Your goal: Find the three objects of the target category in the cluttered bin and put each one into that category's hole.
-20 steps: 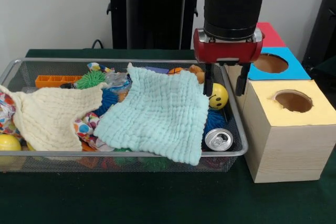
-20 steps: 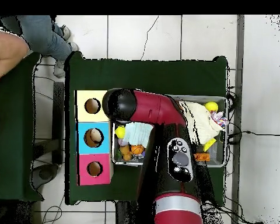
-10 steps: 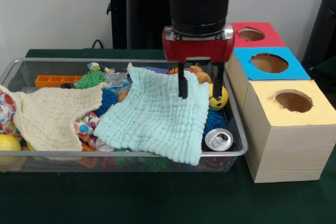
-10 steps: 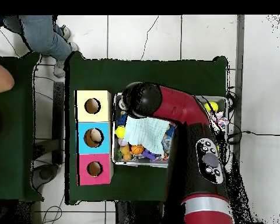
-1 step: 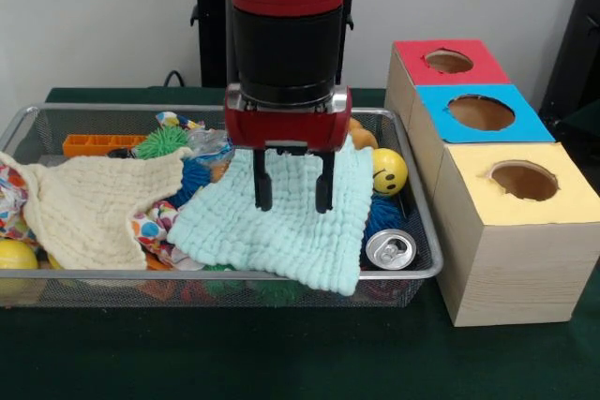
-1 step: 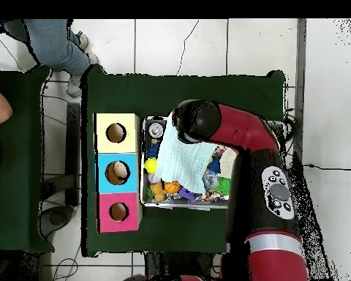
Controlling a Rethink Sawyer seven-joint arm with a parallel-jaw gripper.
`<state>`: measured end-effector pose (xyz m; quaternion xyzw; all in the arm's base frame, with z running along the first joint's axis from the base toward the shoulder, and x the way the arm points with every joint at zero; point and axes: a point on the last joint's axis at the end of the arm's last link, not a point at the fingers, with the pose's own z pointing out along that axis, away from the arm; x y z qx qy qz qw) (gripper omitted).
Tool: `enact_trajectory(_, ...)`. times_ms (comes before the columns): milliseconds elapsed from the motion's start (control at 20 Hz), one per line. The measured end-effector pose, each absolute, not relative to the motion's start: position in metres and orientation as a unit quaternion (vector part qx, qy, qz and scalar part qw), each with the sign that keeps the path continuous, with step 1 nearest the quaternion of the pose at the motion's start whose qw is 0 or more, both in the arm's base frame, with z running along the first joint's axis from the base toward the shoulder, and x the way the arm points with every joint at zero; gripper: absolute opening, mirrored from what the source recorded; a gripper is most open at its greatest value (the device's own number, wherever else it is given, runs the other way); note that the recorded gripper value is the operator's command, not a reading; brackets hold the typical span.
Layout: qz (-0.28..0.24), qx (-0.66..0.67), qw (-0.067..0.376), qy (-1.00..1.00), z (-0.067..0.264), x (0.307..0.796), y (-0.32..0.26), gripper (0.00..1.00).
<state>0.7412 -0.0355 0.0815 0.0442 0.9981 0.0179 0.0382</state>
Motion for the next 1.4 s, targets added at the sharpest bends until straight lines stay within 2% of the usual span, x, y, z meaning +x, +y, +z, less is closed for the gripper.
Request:
enact_trajectory(600, 0.031, 0.023, 0.006, 0.999, 0.027, 0.726, -0.019, 1.0)
enact_trajectory(1400, 0.049, 0.017, -0.012, 0.999, -0.019, 0.724, 0.002, 1.0)
